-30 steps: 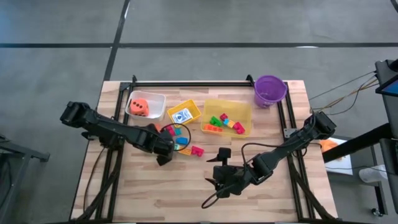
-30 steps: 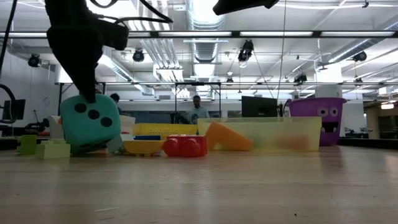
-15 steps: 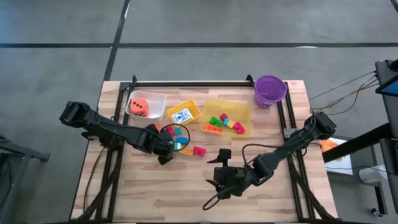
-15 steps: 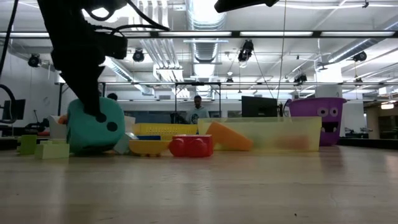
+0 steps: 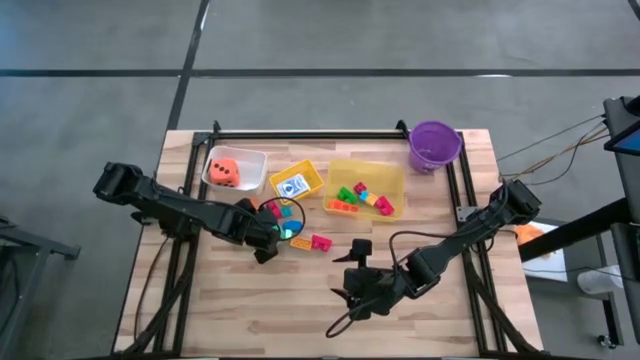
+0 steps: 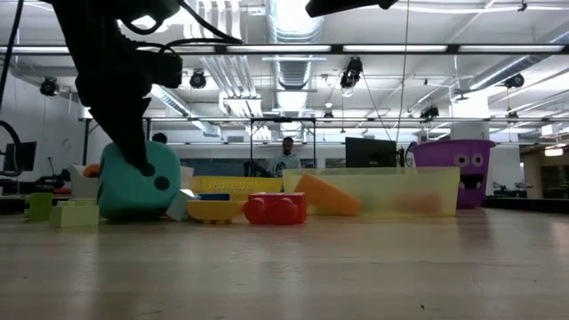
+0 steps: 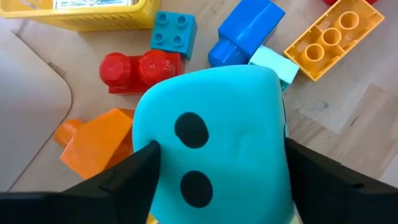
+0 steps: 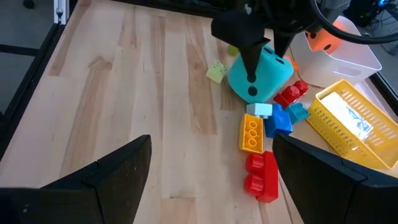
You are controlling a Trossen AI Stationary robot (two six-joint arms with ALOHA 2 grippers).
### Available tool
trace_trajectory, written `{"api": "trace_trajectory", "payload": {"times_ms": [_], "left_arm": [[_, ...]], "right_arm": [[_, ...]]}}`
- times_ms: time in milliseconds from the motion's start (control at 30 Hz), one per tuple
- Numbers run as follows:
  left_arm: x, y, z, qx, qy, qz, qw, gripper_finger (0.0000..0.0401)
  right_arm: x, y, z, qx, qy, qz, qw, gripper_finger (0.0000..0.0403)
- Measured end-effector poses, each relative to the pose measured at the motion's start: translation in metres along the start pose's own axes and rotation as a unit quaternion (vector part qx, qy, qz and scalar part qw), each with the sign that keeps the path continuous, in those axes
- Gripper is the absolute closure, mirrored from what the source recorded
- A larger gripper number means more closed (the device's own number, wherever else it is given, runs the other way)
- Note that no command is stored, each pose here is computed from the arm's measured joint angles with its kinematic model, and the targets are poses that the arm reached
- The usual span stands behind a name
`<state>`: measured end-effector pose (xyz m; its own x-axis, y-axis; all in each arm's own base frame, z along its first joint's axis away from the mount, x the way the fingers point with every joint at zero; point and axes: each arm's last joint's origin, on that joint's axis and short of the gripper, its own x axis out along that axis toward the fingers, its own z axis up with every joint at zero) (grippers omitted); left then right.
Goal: Pick & Place Toys
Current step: Put the blue dice into the white bin
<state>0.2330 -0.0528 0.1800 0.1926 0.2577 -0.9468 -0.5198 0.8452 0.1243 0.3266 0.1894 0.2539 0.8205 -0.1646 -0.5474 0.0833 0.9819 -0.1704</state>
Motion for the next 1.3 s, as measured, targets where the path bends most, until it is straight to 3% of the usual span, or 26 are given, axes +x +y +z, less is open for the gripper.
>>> {"api": "trace_trajectory", "payload": {"times_ms": [267, 767, 967, 1300], "left_arm": [[0.000, 0.000, 0.000, 0.019, 0.004, -0.001, 1.000, 0.0189], [-0.006, -0.001, 0.004, 0.040, 0.001, 0.005, 0.999, 0.0221], [-0.016, -0.002, 0.009, 0.049, 0.007, 0.010, 0.999, 0.0275], [-0.022, -0.002, 0.009, 0.054, 0.015, 0.017, 0.998, 0.0301]], "right_arm": [[0.000, 0.000, 0.000, 0.000, -0.001, 0.001, 1.000, 0.0071], [0.000, 0.000, 0.000, -0.002, -0.001, 0.000, 1.000, 0.0071], [0.000, 0.000, 0.000, -0.002, -0.001, 0.000, 1.000, 0.0071], [0.000, 0.000, 0.000, -0.002, 0.000, 0.000, 1.000, 0.0071]]}}
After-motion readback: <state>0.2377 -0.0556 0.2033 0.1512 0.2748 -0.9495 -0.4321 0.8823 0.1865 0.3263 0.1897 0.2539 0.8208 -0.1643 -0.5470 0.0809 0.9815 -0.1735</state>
